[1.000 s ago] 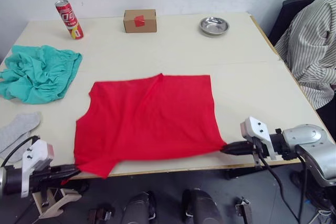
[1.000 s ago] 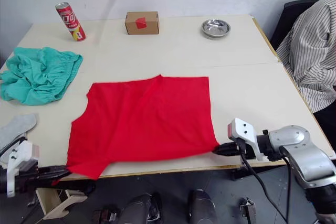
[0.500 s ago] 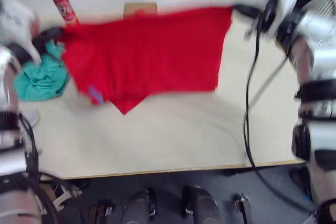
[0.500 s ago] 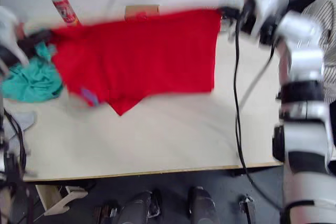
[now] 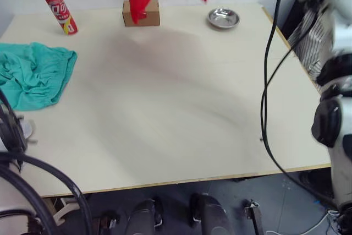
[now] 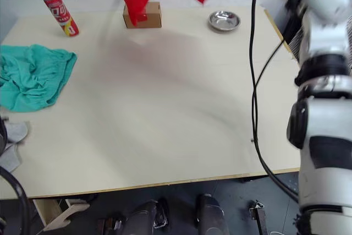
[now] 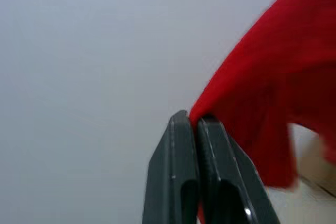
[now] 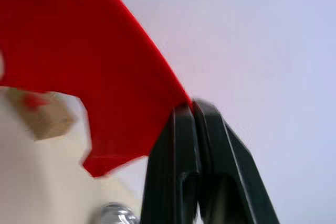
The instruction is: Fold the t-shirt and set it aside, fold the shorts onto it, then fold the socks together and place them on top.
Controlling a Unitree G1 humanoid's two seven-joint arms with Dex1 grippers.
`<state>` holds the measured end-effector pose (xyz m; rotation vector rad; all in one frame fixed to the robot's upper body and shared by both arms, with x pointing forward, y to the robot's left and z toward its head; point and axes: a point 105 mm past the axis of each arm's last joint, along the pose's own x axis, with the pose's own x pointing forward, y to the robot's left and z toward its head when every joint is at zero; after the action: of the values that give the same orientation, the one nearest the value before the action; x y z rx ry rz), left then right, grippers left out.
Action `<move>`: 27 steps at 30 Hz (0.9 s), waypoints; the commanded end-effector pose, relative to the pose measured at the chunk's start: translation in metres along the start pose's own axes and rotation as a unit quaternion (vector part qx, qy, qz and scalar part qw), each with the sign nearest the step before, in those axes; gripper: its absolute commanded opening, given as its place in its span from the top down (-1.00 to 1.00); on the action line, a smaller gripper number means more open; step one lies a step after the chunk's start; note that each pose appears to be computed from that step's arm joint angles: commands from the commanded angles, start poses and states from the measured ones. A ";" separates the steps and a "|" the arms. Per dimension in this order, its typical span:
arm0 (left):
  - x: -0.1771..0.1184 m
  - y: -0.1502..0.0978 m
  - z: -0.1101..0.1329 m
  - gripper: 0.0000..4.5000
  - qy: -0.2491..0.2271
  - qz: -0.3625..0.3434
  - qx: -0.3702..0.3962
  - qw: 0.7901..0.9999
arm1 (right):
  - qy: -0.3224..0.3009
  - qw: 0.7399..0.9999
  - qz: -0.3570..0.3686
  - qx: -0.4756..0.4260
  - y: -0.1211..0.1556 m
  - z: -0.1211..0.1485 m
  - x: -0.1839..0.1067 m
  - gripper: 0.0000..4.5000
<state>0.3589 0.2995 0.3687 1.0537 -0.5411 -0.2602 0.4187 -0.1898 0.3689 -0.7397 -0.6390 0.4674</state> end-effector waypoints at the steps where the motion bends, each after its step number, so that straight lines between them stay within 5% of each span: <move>1: -0.045 -0.055 -0.021 0.98 0.063 -0.121 -0.048 0.990 | 0.046 0.992 0.112 0.030 0.054 -0.036 -0.036 1.00; 4: -0.091 -0.117 -0.032 0.98 0.153 -0.227 -0.118 0.954 | 0.089 0.967 0.238 0.033 0.114 -0.050 -0.080 1.00; 10: -0.149 -0.203 0.007 0.98 0.237 -0.371 -0.244 0.864 | 0.224 0.877 0.399 0.149 0.183 -0.053 -0.172 1.00; 16: -0.174 -0.220 0.020 0.98 0.292 -0.429 -0.296 0.802 | 0.348 0.757 0.510 0.212 0.206 -0.039 -0.238 1.00; 23: -0.150 -0.221 0.031 0.98 0.281 -0.398 -0.358 0.797 | 0.371 0.725 0.503 0.289 0.212 -0.012 -0.235 1.00; 27: -0.149 -0.229 0.044 0.98 0.277 -0.430 -0.382 0.770 | 0.364 0.724 0.492 0.319 0.215 -0.006 -0.233 1.00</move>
<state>0.2277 0.2313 0.1397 0.4560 0.5949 -0.8185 0.2193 -0.1923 0.1147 -0.4649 0.7708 1.2202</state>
